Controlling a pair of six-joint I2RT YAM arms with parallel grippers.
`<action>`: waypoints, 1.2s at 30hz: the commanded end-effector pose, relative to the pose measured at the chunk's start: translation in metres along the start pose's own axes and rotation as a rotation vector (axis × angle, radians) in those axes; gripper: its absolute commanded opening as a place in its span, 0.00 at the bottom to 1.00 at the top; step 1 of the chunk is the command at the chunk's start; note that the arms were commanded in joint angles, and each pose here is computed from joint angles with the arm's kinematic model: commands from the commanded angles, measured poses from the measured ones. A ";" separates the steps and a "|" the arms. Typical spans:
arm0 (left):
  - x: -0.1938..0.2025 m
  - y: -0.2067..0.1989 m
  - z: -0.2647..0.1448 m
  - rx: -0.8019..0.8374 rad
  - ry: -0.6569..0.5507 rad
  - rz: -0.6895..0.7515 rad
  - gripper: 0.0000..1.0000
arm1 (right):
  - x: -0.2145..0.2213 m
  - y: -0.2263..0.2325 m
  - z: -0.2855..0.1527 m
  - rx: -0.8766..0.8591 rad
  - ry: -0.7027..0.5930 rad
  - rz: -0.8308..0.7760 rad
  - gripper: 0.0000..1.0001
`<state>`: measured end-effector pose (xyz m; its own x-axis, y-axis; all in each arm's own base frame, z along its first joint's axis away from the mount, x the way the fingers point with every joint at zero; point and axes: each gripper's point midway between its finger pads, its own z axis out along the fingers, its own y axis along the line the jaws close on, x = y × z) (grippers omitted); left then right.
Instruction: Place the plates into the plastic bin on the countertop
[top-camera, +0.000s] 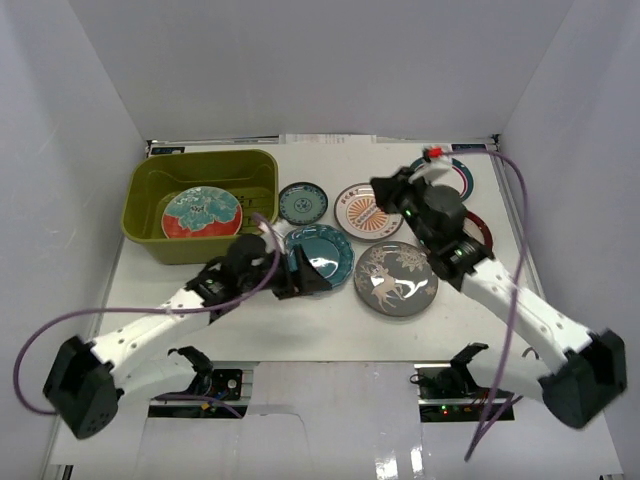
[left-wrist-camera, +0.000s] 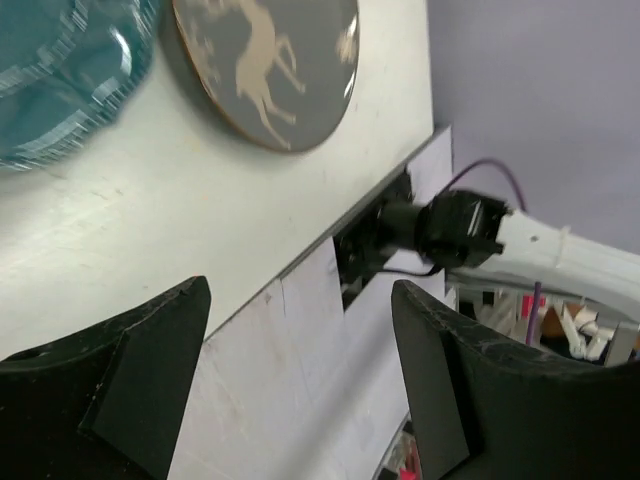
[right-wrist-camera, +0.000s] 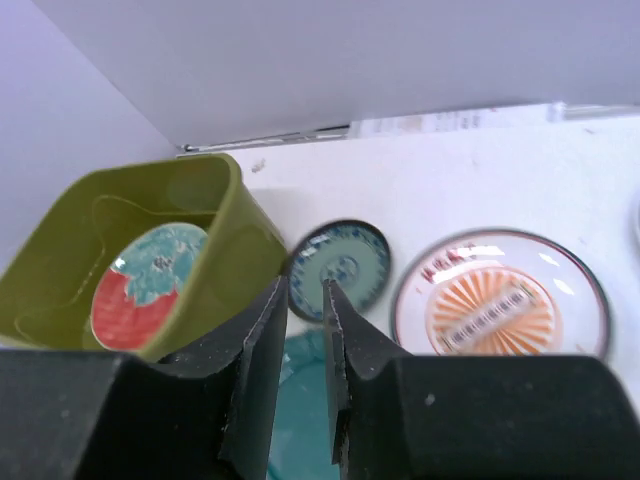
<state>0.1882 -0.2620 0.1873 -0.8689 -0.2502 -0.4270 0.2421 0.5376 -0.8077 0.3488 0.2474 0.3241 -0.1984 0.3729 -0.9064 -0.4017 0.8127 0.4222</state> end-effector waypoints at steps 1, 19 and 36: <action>0.026 -0.042 0.037 0.136 0.034 -0.039 0.84 | 0.036 -0.033 -0.055 0.042 0.084 -0.004 0.27; 0.071 0.022 0.191 -0.058 -0.031 -0.186 0.65 | 0.070 -0.067 -0.158 0.057 0.129 0.089 0.33; 0.074 0.065 0.199 -0.244 -0.157 -0.024 0.01 | 0.081 -0.061 -0.163 0.018 0.142 0.145 0.33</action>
<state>0.2306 -0.4238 0.0460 -0.8013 -0.4522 -0.3918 0.0642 0.5860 -0.8078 0.2132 0.1517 0.2161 -0.3932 0.3905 -0.8324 -0.3215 0.7898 0.5224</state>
